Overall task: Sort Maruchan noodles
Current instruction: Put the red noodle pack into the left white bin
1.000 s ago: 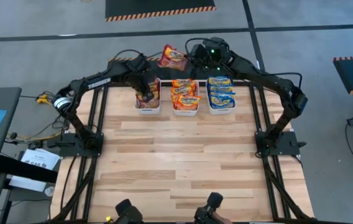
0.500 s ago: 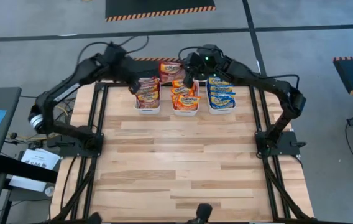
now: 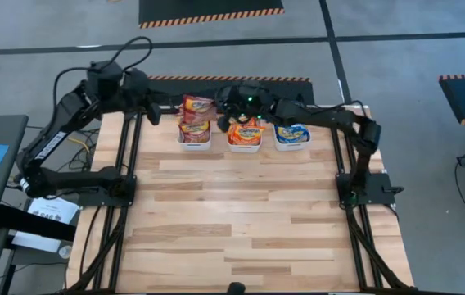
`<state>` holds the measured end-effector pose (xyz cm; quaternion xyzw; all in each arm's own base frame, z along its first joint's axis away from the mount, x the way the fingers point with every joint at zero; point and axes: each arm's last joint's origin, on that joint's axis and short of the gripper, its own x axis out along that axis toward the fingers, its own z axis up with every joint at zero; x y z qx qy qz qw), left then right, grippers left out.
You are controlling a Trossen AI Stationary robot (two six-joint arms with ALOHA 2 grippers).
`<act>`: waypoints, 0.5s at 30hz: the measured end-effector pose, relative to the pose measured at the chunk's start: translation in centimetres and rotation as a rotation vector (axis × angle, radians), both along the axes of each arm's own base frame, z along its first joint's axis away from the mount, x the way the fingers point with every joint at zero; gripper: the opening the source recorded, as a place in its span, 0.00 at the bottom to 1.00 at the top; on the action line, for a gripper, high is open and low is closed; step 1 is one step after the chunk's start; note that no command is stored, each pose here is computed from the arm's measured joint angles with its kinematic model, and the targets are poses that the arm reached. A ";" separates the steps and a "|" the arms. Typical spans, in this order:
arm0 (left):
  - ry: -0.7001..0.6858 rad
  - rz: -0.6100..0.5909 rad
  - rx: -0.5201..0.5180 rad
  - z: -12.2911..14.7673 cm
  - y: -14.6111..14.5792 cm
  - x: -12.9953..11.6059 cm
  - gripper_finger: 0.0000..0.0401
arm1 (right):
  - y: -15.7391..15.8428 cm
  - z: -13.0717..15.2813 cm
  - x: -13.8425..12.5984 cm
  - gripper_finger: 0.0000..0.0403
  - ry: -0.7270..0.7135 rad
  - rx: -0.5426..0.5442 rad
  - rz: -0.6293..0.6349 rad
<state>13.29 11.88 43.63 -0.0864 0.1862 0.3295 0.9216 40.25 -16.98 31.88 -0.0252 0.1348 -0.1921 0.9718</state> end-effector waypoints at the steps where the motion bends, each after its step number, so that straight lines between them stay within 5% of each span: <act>1: -0.007 0.003 0.006 0.1 -0.2 -0.2 0.00 | 0.1 -0.4 0.5 0.00 -0.022 0.011 0.002; 11: 0.085 0.020 -0.078 -0.9 -0.7 -0.8 0.00 | 0.6 -5.3 4.9 0.00 -0.023 0.079 0.027; 15: 0.117 0.055 -0.188 -1.8 -0.5 -0.6 0.00 | 0.4 -6.3 6.9 0.00 0.001 0.097 0.027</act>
